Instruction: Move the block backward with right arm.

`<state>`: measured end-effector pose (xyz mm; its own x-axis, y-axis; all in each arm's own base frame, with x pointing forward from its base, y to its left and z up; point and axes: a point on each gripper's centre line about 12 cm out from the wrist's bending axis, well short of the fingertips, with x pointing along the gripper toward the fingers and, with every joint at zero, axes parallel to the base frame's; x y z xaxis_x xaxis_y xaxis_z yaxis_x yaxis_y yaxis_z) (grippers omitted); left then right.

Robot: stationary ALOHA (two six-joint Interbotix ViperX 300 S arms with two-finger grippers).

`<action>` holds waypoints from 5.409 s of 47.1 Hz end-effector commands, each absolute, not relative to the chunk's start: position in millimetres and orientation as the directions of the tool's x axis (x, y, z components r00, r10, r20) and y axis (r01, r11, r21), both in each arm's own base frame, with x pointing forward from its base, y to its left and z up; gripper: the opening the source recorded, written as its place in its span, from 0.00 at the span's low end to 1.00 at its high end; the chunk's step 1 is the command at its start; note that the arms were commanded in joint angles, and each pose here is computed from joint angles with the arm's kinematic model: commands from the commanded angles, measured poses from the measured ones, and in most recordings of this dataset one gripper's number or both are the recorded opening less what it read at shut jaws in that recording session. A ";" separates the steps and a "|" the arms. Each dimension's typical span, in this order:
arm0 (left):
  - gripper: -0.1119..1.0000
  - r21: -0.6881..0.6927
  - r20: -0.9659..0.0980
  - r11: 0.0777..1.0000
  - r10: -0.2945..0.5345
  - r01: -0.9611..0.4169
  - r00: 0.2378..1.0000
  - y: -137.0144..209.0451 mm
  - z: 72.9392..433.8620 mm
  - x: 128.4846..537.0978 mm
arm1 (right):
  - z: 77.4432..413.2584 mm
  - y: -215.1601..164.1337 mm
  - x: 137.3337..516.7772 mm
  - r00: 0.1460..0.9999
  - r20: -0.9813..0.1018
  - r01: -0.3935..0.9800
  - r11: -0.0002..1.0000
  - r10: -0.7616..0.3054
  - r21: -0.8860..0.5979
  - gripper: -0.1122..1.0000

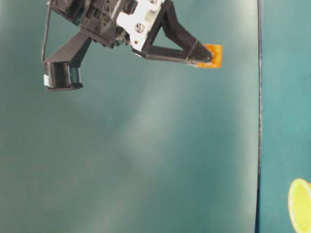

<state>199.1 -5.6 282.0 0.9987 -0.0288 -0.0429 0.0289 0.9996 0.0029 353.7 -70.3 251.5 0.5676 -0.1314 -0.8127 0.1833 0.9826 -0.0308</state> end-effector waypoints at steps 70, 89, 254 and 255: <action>0.10 0.003 -0.011 1.000 -0.031 0.031 0.999 -6.0 296.1 201.4 | 295.5 -284.8 319.5 0.510 -0.700 0.680 0.733 -0.500 -0.028 0.46; 0.10 0.003 -0.011 0.999 -0.032 0.032 0.999 -6.3 296.1 201.4 | 295.9 -284.8 319.5 0.510 -0.700 0.680 0.733 -0.500 -0.028 0.46; 0.10 0.004 -0.005 1.000 -0.031 0.031 1.000 -6.0 298.7 201.7 | 294.7 -284.5 319.1 0.507 -0.703 0.677 0.736 -0.498 -0.032 0.46; 0.10 0.006 -0.005 1.000 -0.031 0.031 1.000 -6.1 298.7 201.7 | 294.7 -284.5 319.1 0.507 -0.703 0.677 0.736 -0.498 -0.032 0.46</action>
<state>199.3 -5.6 287.0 0.9990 -0.0287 -0.0337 0.0288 0.9996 0.0014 317.8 -283.2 279.0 0.4836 -0.4763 -0.7343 0.6771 0.7353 -0.0310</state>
